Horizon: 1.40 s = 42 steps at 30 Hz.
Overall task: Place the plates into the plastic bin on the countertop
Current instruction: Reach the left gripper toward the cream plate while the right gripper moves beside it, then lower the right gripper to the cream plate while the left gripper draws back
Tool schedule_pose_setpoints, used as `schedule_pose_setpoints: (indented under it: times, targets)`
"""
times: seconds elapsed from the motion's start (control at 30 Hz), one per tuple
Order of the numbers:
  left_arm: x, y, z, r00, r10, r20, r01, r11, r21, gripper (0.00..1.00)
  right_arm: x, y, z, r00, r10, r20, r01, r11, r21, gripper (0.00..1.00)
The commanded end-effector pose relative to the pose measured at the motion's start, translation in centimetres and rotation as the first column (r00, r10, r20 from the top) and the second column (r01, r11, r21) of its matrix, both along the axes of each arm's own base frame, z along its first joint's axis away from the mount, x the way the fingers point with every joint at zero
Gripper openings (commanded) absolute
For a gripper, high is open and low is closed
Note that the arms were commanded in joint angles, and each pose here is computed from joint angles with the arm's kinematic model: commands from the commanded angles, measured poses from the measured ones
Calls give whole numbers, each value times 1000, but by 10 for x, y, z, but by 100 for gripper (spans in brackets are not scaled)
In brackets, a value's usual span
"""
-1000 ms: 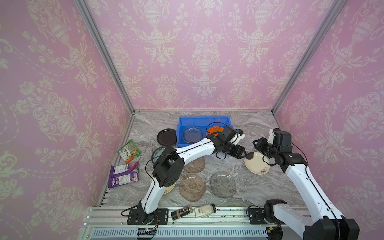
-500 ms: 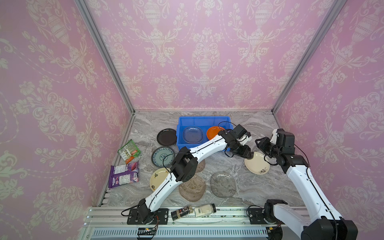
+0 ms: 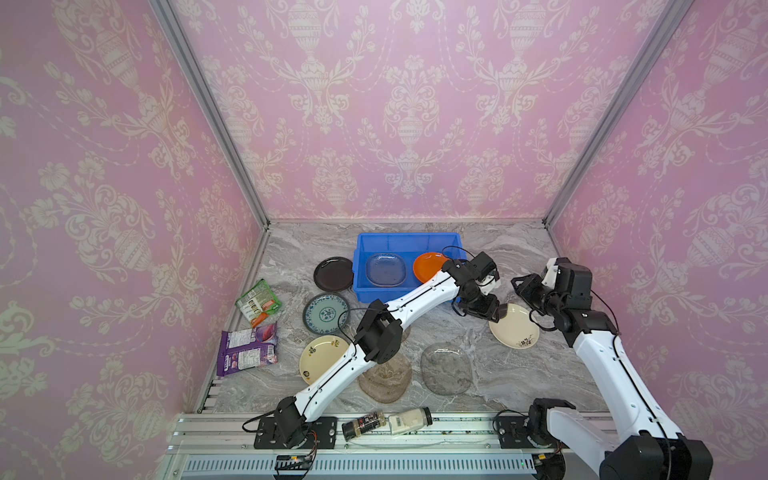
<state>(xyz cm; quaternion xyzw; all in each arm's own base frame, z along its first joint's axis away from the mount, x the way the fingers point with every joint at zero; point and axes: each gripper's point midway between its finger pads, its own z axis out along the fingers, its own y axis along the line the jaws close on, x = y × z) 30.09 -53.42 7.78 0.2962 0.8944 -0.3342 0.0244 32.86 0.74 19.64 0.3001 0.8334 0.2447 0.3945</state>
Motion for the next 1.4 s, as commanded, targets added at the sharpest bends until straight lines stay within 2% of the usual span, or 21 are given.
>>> schedule_pose_setpoints:
  times: [0.0, 0.1, 0.2, 0.27, 0.5, 0.7, 0.77, 0.9, 1.0, 1.17, 1.37]
  targets:
    - [0, 6, -9, 1000, 8, -23, -8, 999, 33, 55, 1, -2, -2, 1000, -5, 5, 5, 1000, 17, 30]
    - [1, 6, -3, 1000, -1, -10, 2, 1000, 25, 55, -3, -10, -8, 999, -27, -34, 27, 999, -22, 30]
    - [2, 9, 14, 999, -21, 47, 20, 1000, 14, 58, -8, -24, -22, 994, -58, -94, 53, 997, -58, 31]
    - [6, 10, 32, 994, -33, 103, 34, 999, -13, 60, -12, -33, -33, 988, -82, -127, 74, 995, -67, 37]
    - [17, 23, 114, 974, -20, 224, 50, 990, -129, 66, -42, -34, -55, 972, -95, -214, 98, 995, 2, 41]
    - [32, 42, 140, 969, 5, 248, 37, 986, -163, 69, -87, 1, -90, 934, -12, -356, 77, 982, 171, 52]
    - [35, 47, 143, 968, 17, 249, 28, 984, -176, 69, -102, 7, -97, 922, -15, -386, 101, 974, 201, 52]
    - [40, 53, 154, 969, 46, 242, 11, 973, -229, 71, -128, 13, -107, 898, -47, -438, 162, 960, 230, 42]
    - [43, 56, 159, 968, 61, 245, 2, 968, -250, 72, -139, 14, -117, 880, -65, -470, 196, 952, 237, 40]
    - [49, 63, 159, 969, 79, 236, -15, 966, -259, 72, -147, 18, -145, 844, -79, -531, 256, 929, 268, 38]
    - [55, 68, 162, 974, 107, 201, -41, 950, -309, 73, -143, 1, -150, 843, -193, -501, 337, 916, 215, 38]
